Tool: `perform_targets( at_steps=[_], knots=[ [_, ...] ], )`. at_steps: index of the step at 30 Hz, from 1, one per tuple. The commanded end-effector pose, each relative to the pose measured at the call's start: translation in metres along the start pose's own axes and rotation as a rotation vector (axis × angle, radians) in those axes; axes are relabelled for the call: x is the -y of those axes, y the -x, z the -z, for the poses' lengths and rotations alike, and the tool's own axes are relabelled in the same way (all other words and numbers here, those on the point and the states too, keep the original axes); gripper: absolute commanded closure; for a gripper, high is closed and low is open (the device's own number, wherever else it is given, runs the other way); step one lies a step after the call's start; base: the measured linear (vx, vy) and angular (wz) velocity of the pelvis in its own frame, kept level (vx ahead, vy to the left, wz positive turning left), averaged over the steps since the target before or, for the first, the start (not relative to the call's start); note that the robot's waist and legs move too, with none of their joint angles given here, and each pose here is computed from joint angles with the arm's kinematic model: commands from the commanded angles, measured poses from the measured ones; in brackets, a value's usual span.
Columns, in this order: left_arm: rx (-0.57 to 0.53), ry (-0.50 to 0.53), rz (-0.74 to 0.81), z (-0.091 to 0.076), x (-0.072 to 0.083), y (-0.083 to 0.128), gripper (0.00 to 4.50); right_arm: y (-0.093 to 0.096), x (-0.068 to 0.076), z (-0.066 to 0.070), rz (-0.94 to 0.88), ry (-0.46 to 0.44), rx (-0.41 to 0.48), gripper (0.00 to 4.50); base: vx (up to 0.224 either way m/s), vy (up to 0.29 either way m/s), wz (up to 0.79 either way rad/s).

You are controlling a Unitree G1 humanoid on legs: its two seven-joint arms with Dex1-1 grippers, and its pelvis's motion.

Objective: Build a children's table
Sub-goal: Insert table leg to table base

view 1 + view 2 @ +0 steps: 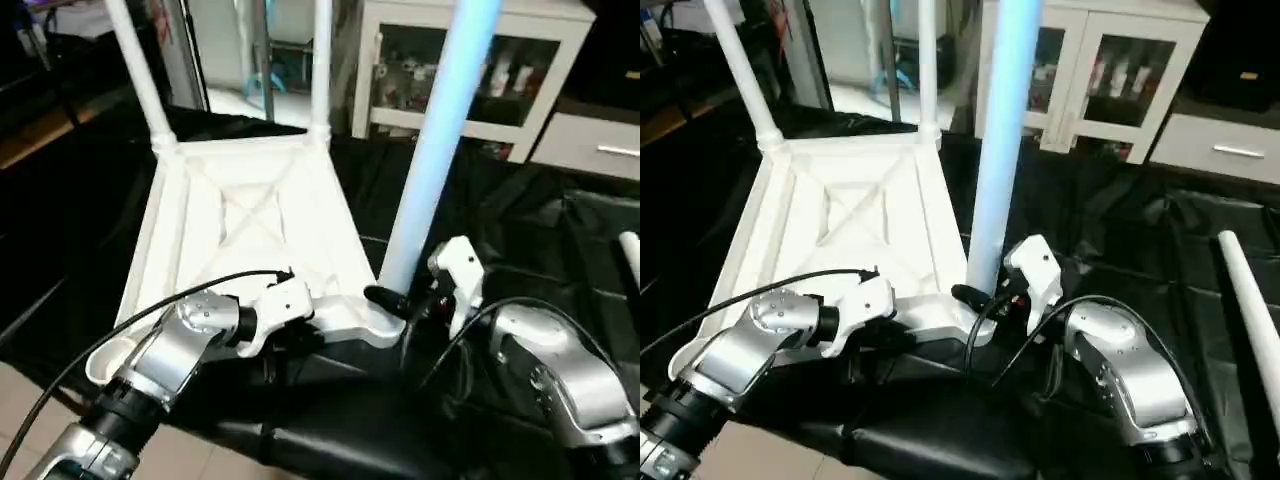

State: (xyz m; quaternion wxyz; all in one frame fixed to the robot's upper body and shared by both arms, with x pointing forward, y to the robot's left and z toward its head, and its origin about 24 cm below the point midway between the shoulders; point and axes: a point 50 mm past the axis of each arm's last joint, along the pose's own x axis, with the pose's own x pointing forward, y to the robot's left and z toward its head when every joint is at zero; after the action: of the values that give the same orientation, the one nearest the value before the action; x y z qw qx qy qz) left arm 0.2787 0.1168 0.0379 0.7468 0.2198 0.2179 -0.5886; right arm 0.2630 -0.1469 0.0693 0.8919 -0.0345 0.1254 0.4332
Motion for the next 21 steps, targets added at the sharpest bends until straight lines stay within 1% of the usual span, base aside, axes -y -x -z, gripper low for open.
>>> perform_targets(
  at_steps=[1,3,5,7,10,13,14,15,16,18,21],
  knots=[
    [0.048,0.042,-0.036,0.001,-0.002,0.001,4.5,0.003,-0.003,0.038,0.021,-0.094,-0.151,2.64,0.0,0.0,0.0],
    [0.053,0.044,-0.038,-0.001,-0.003,0.003,4.5,0.003,-0.003,0.037,0.026,-0.101,-0.149,2.64,0.0,0.0,0.0],
    [0.073,0.041,-0.038,-0.009,-0.006,0.008,4.5,0.002,-0.001,0.03,0.032,-0.105,-0.126,2.64,0.0,0.0,0.0],
    [0.098,0.026,-0.029,-0.018,-0.011,0.012,4.5,0.001,0.004,0.019,0.038,-0.095,-0.097,2.64,0.0,0.0,0.0],
    [0.103,0.006,-0.017,-0.022,-0.014,0.015,4.5,0.0,0.007,0.015,0.044,-0.076,-0.089,2.64,0.0,0.0,0.0],
    [0.105,0.017,-0.01,-0.02,-0.016,0.011,4.5,-0.003,0.011,0.018,0.056,-0.086,-0.086,2.64,0.0,0.0,0.0],
    [0.077,0.027,-0.015,-0.016,-0.017,0.006,4.5,-0.002,0.013,0.025,0.08,-0.073,-0.128,2.64,0.0,0.0,0.0],
    [0.077,0.027,-0.015,-0.016,-0.017,0.006,4.5,-0.002,0.013,0.025,0.08,-0.073,-0.128,2.64,0.0,0.0,0.0],
    [0.096,0.055,-0.021,-0.017,-0.017,0.005,4.5,-0.002,0.012,0.025,0.08,-0.088,-0.126,2.64,0.0,0.0,0.0],
    [0.098,0.059,-0.027,-0.017,-0.017,0.004,4.5,-0.003,0.012,0.025,0.086,-0.085,-0.124,2.64,0.0,0.0,0.0],
    [0.089,0.056,-0.055,-0.018,-0.021,-0.001,4.5,-0.008,0.017,0.028,0.145,-0.057,-0.141,2.64,0.0,0.0,0.0]
  ],
)
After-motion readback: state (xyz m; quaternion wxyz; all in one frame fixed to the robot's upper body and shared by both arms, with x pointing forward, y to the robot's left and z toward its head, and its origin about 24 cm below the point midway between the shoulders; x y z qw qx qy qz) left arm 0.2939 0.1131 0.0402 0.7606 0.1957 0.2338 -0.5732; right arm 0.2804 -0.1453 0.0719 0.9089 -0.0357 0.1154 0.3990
